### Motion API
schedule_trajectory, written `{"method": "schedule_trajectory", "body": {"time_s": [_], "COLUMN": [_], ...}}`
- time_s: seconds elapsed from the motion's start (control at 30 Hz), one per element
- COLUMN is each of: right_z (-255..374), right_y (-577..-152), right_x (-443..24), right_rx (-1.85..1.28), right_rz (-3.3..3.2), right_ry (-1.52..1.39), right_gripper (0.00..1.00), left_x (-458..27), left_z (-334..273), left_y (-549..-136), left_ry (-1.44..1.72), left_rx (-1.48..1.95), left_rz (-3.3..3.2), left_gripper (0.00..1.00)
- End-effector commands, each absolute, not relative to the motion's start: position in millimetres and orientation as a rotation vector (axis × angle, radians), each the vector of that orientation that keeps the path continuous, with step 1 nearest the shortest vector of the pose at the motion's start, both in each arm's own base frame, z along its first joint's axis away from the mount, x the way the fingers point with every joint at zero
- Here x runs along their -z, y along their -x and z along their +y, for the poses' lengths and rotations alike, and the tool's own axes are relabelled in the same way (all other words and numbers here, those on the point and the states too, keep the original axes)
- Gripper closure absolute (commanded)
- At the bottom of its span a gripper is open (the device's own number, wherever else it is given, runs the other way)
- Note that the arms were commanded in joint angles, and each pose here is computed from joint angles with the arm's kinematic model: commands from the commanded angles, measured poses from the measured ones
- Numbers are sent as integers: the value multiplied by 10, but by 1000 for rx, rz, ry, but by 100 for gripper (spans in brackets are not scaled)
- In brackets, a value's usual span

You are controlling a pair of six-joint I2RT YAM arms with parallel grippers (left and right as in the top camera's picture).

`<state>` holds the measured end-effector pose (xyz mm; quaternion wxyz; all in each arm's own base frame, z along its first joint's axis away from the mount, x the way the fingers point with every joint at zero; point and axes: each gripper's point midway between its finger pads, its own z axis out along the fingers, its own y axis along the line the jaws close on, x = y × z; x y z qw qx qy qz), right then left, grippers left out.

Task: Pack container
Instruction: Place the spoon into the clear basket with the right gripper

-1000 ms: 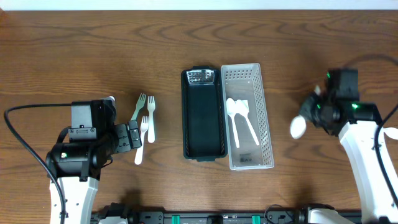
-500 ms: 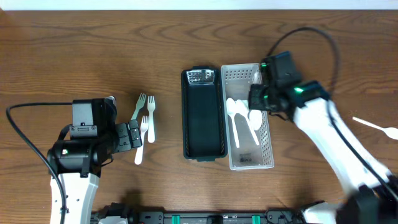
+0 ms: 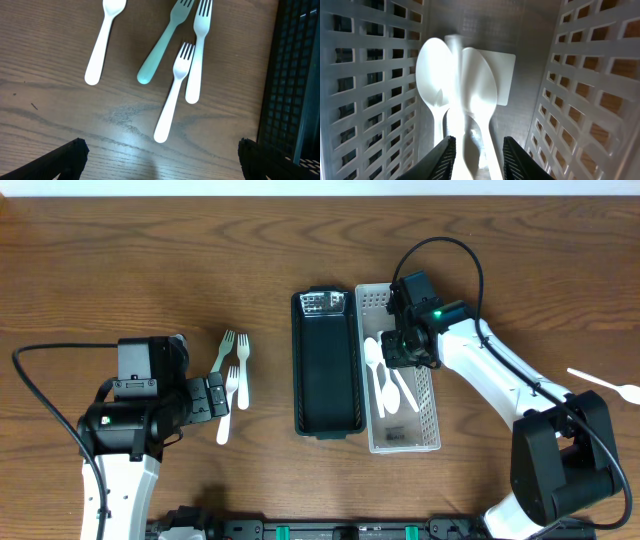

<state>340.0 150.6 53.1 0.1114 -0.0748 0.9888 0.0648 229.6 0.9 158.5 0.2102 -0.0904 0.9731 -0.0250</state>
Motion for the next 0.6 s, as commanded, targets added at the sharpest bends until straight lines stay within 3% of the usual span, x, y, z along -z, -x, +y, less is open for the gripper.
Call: {"method": "schedule_trajectory", "body": {"time_s": [0.0, 0.13, 0.33, 0.5, 0.53, 0.57], "right_z": [1572, 1422, 641, -478, -625, -810], "right_y": [-3487, -3688, -3845, -3488, -3423, -3339], "right_x": [-695, -1199, -2183, -2296, -2275, -2244], "right_rx": [-196, -115, 1, 78, 86, 97], "right_rz": [2859, 2768, 2558, 2452, 2437, 2413], "right_ry": [270, 108, -372, -1011, -1096, -1205], "right_gripper": [66, 66, 63, 62, 57, 44], "left_x": [-1646, -1646, -1646, -1646, -1646, -1646], "left_z": [7, 7, 7, 7, 7, 7], "left_y": [-2320, -2320, -2320, -2320, -2320, -2320], "left_ry": [259, 259, 259, 259, 259, 259], "left_rx": [76, 76, 76, 76, 76, 76], "left_rz": [2693, 2693, 2693, 2693, 2693, 2693], "left_gripper": [2, 2, 2, 2, 2, 2]}}
